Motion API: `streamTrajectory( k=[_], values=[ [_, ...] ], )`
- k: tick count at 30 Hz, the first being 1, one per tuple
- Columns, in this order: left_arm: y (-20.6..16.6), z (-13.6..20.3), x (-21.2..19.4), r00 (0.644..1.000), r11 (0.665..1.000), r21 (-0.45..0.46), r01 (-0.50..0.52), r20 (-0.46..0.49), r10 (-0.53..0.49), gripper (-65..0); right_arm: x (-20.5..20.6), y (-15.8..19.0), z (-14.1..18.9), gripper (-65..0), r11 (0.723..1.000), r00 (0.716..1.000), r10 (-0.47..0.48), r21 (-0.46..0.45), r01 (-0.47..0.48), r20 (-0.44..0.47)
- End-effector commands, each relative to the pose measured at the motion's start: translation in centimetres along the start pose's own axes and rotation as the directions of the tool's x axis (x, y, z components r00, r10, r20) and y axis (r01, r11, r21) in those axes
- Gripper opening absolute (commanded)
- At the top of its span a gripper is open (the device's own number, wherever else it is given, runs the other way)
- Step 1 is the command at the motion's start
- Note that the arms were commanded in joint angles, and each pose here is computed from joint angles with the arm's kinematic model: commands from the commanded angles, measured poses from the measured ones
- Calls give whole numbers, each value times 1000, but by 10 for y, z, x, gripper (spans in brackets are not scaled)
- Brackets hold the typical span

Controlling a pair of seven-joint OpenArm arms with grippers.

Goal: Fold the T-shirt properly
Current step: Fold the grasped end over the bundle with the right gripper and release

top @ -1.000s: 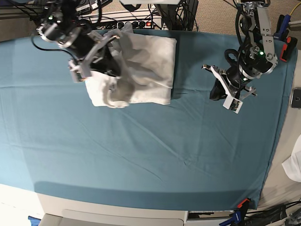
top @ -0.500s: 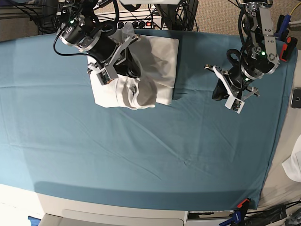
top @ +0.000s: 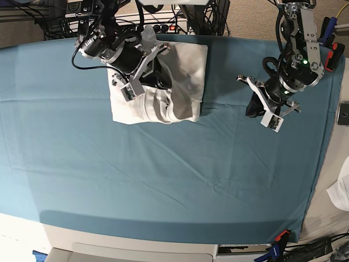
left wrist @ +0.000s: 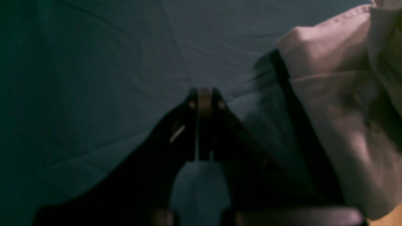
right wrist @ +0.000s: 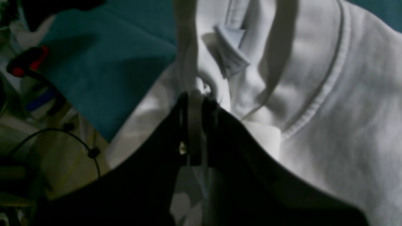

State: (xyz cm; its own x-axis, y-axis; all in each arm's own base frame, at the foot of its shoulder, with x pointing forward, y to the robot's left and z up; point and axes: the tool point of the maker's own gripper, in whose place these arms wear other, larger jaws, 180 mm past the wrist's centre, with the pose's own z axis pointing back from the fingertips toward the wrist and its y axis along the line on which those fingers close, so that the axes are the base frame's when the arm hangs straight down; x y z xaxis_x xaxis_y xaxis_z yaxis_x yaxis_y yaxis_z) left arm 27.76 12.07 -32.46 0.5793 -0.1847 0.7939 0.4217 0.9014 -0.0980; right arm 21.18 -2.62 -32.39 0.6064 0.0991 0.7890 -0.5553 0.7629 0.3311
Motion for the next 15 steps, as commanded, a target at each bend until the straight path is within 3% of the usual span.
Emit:
streamTrajectory(
  k=[1,6,10,15],
  values=[
    [0,3,12,999,1000,-1,10,44,-10,-643,15,7,1,-650,999,998,1,32,-3,63],
    [0,3,11,999,1000,-1,9,43,-9,-623,14,13,1,-650,998,998,2,63,-6,55],
    [0,4,9,999,1000,1,9,42,-9,-542,18,21,2,-469,994,997,9,111,-18,79],
    [-1,4,6,999,1000,0,6,38,-6,-533,23,28,4,-445,989,994,-20,149,5,103]
  ],
)
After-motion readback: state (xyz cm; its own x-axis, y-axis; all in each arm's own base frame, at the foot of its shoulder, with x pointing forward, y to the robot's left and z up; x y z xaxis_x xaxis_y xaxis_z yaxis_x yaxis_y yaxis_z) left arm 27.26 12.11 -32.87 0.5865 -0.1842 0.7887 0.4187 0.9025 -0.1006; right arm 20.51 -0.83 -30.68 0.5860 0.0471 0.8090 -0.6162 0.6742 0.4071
